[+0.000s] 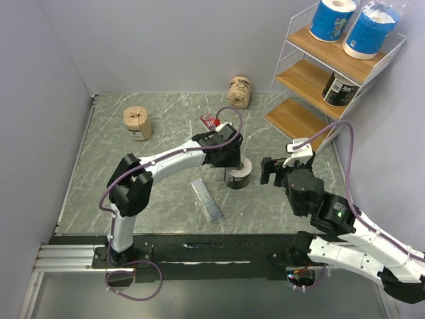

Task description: Place and organize the paper towels onto the shelf

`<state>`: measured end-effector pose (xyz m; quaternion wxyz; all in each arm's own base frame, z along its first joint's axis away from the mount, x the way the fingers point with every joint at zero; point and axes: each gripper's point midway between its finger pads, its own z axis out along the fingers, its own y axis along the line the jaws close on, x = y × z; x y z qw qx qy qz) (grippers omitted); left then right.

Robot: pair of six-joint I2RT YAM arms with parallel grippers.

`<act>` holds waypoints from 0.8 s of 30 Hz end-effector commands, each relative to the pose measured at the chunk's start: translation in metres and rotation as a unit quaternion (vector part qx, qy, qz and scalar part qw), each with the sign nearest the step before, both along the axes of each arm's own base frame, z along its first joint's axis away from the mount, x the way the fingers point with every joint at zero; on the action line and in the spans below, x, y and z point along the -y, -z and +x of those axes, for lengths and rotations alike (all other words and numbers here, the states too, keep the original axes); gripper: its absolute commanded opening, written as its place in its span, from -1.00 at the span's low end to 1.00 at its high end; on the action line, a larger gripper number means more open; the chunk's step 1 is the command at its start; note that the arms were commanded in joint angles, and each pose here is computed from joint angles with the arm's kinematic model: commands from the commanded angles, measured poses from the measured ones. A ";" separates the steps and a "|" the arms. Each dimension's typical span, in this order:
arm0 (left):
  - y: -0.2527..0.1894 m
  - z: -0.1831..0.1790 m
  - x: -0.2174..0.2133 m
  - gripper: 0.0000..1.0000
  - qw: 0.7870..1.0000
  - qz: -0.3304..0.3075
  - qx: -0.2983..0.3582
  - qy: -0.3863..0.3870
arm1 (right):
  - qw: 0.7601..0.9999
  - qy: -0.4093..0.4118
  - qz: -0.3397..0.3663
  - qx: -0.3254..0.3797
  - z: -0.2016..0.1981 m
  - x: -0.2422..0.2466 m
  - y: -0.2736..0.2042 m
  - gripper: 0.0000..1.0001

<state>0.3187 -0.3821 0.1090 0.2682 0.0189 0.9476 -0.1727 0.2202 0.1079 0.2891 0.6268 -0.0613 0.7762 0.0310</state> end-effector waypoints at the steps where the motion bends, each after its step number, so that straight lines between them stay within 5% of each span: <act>1: -0.041 0.013 0.014 0.50 0.998 -0.048 0.031 -0.004 | 1.000 0.016 0.003 0.013 0.007 -0.003 -0.001 0.99; 8: -0.096 0.036 -0.031 0.99 0.994 -0.084 0.064 -0.031 | 0.999 -0.053 0.010 -0.004 0.008 -0.037 0.001 0.99; 16: -0.153 0.071 -0.155 0.93 0.981 -0.091 0.138 -0.099 | 0.991 -0.130 -0.014 -0.032 0.009 -0.076 0.018 0.99; 24: -0.163 0.065 -0.239 0.93 0.963 0.019 0.229 -0.144 | 0.979 -0.145 -0.105 -0.100 0.029 -0.102 0.058 0.89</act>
